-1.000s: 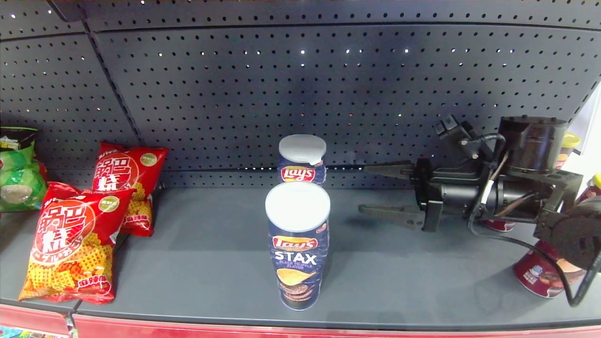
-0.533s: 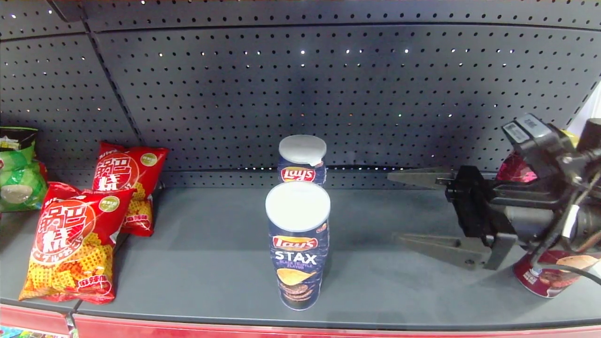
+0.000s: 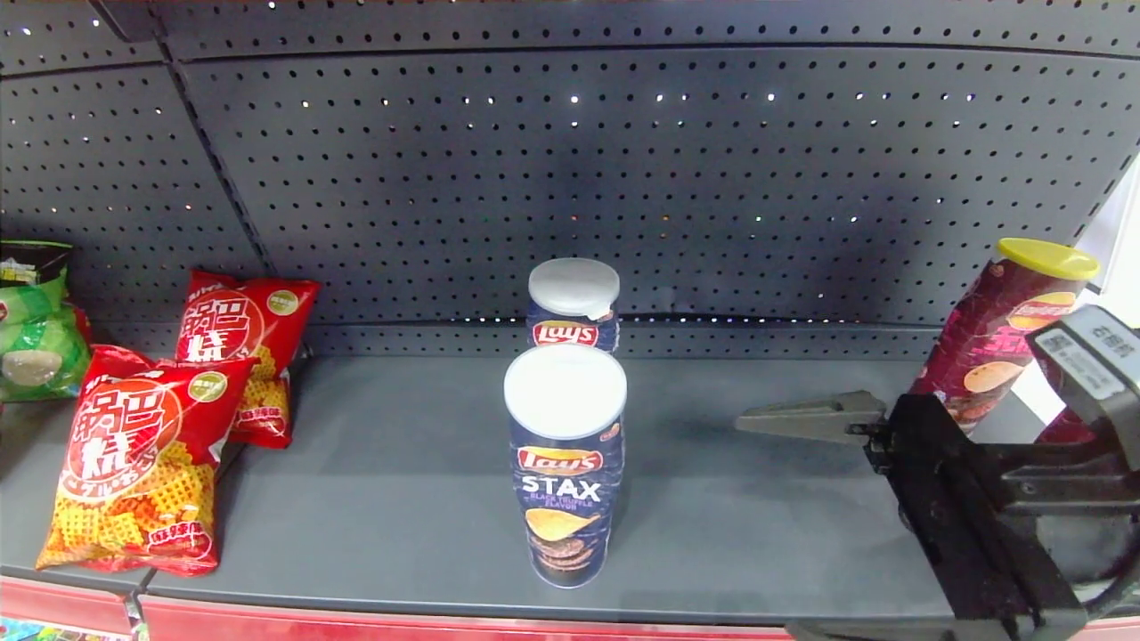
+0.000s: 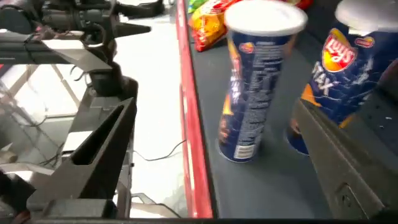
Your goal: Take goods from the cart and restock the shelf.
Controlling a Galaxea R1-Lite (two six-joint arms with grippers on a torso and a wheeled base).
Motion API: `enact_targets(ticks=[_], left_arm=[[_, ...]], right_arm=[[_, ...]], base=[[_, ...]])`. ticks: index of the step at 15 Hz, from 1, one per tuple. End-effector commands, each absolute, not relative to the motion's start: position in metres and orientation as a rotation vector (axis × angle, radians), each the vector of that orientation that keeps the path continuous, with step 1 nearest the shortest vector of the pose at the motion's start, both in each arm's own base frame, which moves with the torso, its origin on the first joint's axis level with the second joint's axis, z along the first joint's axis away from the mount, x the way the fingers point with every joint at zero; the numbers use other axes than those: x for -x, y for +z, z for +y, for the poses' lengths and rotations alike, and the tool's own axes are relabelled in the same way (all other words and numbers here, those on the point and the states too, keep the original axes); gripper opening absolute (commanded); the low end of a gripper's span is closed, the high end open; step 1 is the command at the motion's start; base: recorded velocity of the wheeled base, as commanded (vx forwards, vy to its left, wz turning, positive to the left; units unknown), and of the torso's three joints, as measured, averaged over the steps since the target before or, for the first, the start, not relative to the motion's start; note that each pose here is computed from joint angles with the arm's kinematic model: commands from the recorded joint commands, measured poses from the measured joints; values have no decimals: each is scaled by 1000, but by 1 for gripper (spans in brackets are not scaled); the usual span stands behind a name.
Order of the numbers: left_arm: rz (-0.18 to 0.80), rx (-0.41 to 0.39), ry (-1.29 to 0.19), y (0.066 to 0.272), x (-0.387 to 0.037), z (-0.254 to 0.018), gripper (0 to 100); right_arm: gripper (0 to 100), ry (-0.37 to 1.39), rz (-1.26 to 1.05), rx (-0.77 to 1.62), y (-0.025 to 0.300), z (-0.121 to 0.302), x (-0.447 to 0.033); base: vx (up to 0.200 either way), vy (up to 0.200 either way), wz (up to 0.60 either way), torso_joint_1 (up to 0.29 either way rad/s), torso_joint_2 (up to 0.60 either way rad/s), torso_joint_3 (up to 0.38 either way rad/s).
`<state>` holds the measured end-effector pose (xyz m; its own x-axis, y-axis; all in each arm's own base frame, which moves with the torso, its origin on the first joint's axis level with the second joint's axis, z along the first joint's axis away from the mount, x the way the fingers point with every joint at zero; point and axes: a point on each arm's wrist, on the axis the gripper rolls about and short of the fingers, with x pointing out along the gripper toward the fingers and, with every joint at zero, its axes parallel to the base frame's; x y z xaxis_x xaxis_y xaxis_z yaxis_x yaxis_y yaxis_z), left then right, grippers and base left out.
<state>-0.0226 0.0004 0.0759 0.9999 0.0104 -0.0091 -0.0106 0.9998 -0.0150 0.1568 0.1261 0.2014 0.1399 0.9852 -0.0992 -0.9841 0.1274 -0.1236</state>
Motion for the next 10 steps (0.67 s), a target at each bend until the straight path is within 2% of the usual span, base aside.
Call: enact_targets(ticks=[1, 10], left_arm=[[11, 15, 11, 76, 22, 0, 100], [11, 15, 11, 76, 22, 0, 100]], right_arm=[[100, 1451, 19, 171, 197, 133, -162], [100, 1517, 70, 182, 183, 176, -199]], base=[[0, 0, 0, 0, 0, 0], [0, 0, 0, 0, 0, 0]])
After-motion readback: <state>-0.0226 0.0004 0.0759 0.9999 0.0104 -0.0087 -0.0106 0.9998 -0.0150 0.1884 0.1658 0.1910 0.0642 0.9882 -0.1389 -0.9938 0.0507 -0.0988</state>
